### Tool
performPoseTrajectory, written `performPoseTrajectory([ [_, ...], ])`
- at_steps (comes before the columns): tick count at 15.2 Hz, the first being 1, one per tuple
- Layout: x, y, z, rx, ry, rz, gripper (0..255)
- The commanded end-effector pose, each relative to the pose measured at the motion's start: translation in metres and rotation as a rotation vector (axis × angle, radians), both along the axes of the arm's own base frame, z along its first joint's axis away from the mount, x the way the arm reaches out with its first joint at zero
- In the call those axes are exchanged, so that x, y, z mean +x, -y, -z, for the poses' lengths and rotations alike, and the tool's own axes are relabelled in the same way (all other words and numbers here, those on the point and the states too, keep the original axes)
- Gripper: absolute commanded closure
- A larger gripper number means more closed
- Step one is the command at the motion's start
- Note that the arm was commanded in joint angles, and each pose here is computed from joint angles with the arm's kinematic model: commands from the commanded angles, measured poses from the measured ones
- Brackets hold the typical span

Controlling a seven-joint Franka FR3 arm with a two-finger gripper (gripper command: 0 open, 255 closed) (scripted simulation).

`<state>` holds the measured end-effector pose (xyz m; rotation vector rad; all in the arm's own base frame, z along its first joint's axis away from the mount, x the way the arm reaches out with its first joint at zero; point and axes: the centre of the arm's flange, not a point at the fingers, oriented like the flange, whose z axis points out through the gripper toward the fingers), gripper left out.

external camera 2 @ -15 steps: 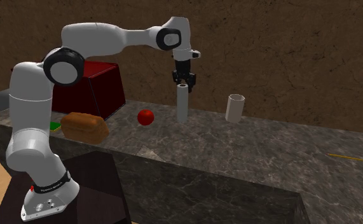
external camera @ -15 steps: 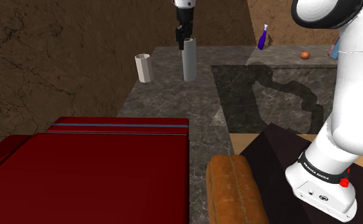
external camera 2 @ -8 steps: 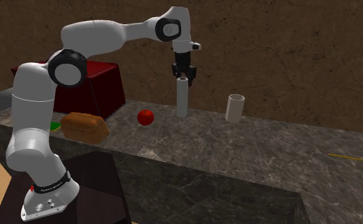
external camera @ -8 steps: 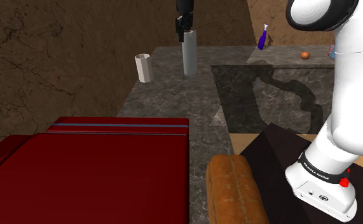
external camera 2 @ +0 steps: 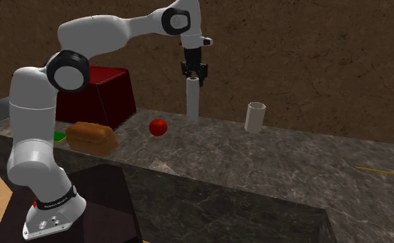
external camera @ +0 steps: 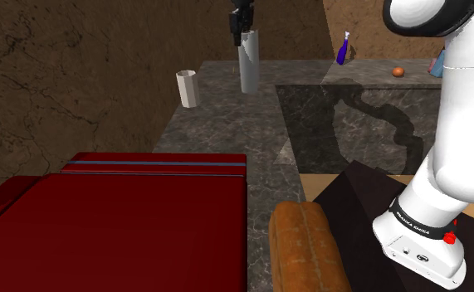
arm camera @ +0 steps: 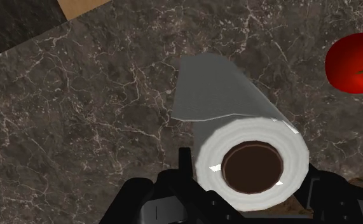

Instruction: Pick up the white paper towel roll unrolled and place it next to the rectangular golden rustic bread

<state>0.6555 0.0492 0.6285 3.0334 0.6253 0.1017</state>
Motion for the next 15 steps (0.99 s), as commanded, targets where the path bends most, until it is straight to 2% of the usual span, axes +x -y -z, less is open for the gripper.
performPoseTrajectory([
  [1,-0.022,-0.015,-0.004,0.000,0.001,0.000,255],
  [15,-0.173,-0.119,-0.031,0.000,0.001,0.000,255],
])
